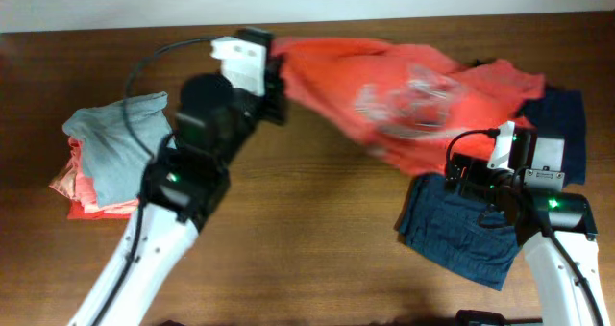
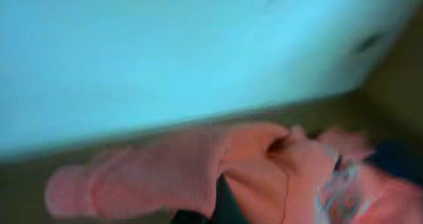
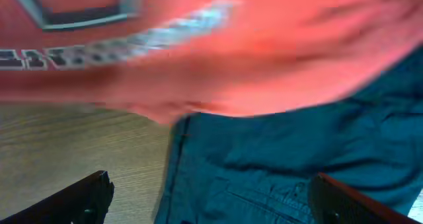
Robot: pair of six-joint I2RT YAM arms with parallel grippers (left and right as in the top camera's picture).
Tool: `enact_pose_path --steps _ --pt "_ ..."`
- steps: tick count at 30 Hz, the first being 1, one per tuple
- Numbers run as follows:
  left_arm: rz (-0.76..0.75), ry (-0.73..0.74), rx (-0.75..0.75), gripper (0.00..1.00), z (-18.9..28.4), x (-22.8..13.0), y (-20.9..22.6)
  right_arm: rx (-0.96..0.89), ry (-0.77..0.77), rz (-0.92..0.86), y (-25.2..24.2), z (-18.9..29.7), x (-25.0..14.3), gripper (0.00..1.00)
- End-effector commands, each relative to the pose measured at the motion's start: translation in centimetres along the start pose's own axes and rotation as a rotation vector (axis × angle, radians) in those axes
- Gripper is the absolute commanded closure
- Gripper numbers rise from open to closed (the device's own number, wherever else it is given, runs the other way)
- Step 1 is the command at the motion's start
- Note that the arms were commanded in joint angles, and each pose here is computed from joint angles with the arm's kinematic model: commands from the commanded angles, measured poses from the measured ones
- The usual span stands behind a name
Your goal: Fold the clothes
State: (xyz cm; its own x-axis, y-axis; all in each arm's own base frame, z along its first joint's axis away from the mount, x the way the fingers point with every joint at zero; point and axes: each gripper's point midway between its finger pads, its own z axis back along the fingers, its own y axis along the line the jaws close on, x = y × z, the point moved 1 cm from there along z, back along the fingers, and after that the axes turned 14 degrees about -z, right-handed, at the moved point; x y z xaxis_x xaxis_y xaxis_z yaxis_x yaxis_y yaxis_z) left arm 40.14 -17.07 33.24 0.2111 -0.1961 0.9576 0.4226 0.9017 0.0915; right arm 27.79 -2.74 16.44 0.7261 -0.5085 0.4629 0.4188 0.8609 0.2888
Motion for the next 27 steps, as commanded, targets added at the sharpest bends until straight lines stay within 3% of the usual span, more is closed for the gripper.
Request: enact_pose_path --steps 1,8,10,12,13,14,20,27 --pt "-0.017 0.253 0.112 1.00 -2.7 -7.9 3.8 -0.027 0.009 -0.017 -0.5 -0.2 0.0 0.01" --pt "0.003 0.494 0.109 1.00 -5.9 -16.5 4.6 -0.126 0.067 -0.022 -2.2 -2.0 -0.5 0.03" --pt "0.003 0.519 0.106 1.00 -7.0 -18.1 4.6 -0.159 0.130 -0.025 -2.8 -3.6 -1.3 0.30" --pt "-0.003 0.528 0.129 1.00 -7.3 -18.6 4.9 -0.184 0.191 -0.029 -3.3 -5.0 -2.1 0.63" --pt "-0.009 0.528 0.154 1.00 -7.4 -18.6 5.4 -0.196 0.222 -0.032 -3.5 -5.7 -2.6 0.75" --pt "-0.015 0.528 0.179 1.00 -7.3 -18.6 5.8 -0.207 0.256 -0.034 -3.8 -6.5 -3.1 0.81" --pt "-0.022 0.520 0.211 1.00 -7.3 -18.3 6.3 -0.284 0.439 -0.045 -5.6 -11.0 -6.2 0.84" --pt "-0.023 0.528 0.211 1.00 -7.2 -18.5 6.3 -0.383 0.530 -0.050 -8.3 -15.2 -8.5 0.83"
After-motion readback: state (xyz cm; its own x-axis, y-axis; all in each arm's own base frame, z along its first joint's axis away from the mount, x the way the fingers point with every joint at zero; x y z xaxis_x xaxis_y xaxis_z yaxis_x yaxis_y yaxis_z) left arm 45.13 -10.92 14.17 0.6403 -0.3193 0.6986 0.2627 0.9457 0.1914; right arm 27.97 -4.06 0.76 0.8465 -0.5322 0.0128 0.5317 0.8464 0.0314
